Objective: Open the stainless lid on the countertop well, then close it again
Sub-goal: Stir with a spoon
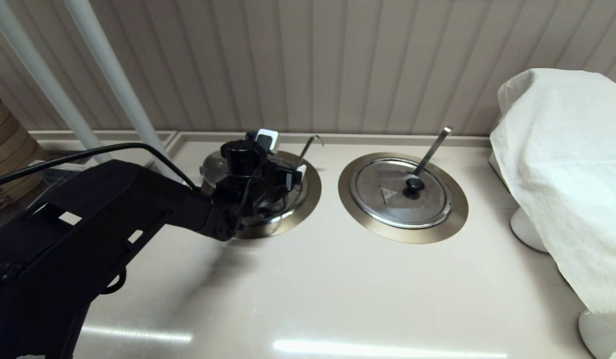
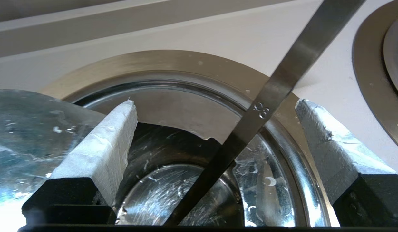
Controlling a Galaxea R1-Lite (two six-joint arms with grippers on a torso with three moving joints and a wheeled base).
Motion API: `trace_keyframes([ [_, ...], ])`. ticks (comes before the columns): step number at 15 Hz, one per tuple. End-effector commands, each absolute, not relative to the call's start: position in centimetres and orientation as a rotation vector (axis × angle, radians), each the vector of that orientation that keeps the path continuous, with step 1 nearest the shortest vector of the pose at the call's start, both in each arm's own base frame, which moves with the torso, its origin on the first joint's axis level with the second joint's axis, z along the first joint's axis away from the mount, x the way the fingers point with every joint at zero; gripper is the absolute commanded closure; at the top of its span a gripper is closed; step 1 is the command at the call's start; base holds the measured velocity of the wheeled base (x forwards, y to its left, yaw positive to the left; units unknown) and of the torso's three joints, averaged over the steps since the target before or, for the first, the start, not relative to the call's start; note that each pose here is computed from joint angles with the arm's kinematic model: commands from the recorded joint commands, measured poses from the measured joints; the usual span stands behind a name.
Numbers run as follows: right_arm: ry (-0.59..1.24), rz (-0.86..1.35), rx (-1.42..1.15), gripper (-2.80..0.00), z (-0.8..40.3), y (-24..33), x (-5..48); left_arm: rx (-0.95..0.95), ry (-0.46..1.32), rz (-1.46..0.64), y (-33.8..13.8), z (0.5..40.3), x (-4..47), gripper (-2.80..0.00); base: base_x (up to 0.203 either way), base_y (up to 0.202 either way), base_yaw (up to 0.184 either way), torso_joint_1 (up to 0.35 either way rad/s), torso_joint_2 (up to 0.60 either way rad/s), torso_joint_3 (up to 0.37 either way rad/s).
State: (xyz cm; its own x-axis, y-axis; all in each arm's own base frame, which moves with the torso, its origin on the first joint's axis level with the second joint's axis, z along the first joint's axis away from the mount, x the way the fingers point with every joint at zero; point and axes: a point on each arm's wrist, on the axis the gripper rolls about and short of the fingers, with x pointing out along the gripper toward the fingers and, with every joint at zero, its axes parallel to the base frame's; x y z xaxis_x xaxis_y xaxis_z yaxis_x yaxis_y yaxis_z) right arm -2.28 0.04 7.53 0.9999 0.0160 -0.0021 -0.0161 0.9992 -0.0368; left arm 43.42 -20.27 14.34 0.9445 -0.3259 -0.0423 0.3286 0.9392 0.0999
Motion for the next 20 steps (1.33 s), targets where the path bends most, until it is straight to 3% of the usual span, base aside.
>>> trace_keyframes([
  [1, 0.001, 0.017, -0.037, -2.8, 7.5, 0.0, -2.3, 0.106, 0.023, -0.335, -20.6, 13.6, 43.9, -2.8, 0.0, 0.0, 0.0, 0.0, 0.0, 0.0],
  [12, 0.001, 0.017, -0.037, -2.8, 7.5, 0.0, -2.3, 0.051, -0.022, -0.328, -22.2, 12.0, 46.0, -2.8, 0.0, 0.0, 0.0, 0.0, 0.0, 0.0],
  [13, 0.001, 0.017, -0.037, -2.8, 7.5, 0.0, -2.3, 0.048, -0.025, -0.325, -22.1, 12.2, 46.0, 0.0, 0.0, 0.0, 0.0, 0.0, 0.0, 0.0],
  [20, 0.001, 0.017, -0.037, -2.8, 7.5, 0.0, -2.3, 0.009, -0.052, -0.297, -22.2, 13.0, 46.3, 0.0, 0.0, 0.0, 0.0, 0.0, 0.0, 0.0],
])
